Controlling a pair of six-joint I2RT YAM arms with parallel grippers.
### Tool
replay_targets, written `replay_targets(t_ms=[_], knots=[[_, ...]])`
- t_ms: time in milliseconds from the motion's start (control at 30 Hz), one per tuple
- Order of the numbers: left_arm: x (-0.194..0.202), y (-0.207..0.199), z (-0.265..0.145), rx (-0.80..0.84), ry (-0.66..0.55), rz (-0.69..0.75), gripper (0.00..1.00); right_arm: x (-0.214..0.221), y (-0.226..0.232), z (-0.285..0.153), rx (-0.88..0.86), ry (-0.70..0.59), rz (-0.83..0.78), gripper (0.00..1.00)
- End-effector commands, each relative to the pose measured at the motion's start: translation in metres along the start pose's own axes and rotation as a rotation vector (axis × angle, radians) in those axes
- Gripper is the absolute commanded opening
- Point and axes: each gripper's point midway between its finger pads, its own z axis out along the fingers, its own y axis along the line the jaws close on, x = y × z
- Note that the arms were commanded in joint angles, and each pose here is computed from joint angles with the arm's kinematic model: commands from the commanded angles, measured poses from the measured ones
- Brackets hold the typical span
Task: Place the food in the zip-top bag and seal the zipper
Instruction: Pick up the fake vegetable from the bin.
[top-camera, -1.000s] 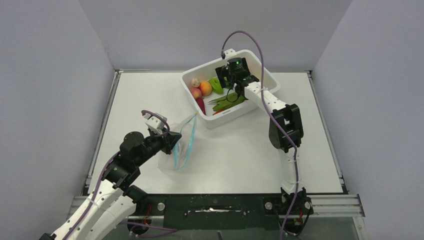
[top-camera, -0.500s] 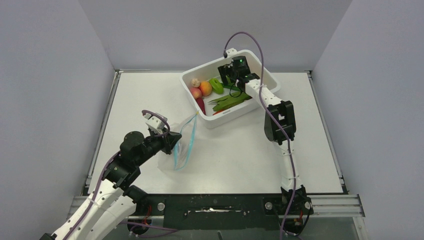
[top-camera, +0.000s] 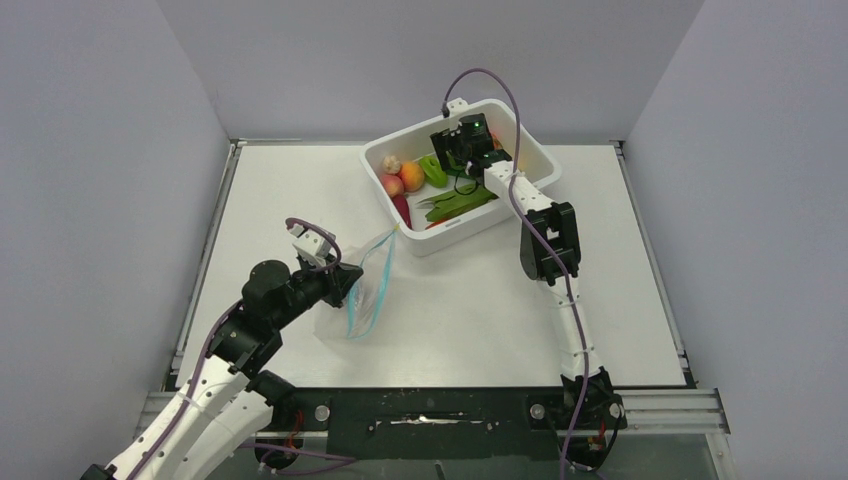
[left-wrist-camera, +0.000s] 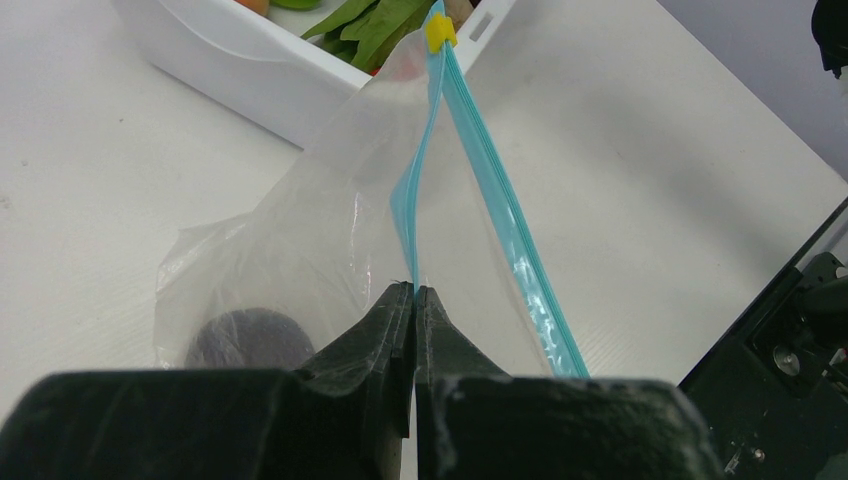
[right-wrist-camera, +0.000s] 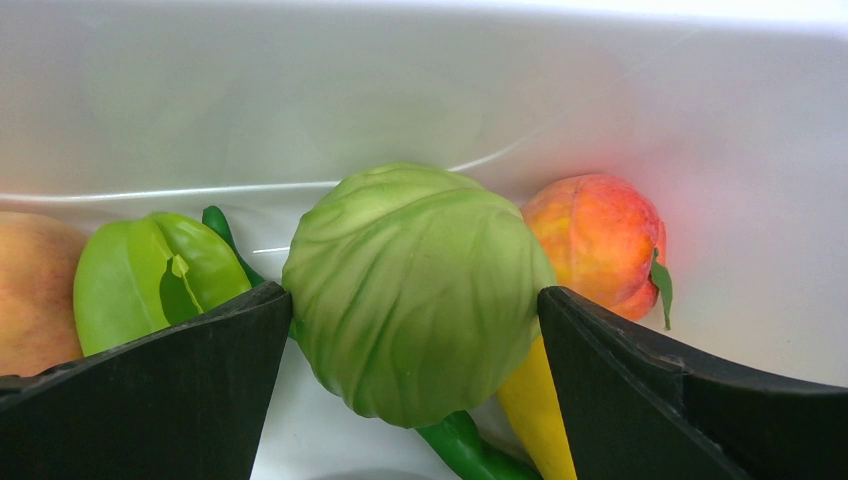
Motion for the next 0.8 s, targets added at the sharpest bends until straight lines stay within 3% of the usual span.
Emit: replay_targets(t_ms=[0, 267, 467, 767], knots=[[-0.014, -0.005, 0.0, 0.028, -0.049, 0.024, 0.0, -0.005, -0.019, 0.005, 0.049, -0.017, -0.034, 0.98], [-0.015, -0.004, -0.001, 0.024, -0.055, 0.025, 0.0, 0.011, -0.017, 0.008, 0.044, 0.028, -0.07, 0.99], [-0.016, -0.004, -0.001, 0.022, -0.058, 0.025, 0.0, -0.003, -0.018, 0.001, 0.041, 0.006, -0.079, 0.79], [-0.017, -0.003, -0.002, 0.016, -0.066, 0.026, 0.0, -0.033, -0.024, -0.026, 0.064, -0.043, -0.085, 0.62]])
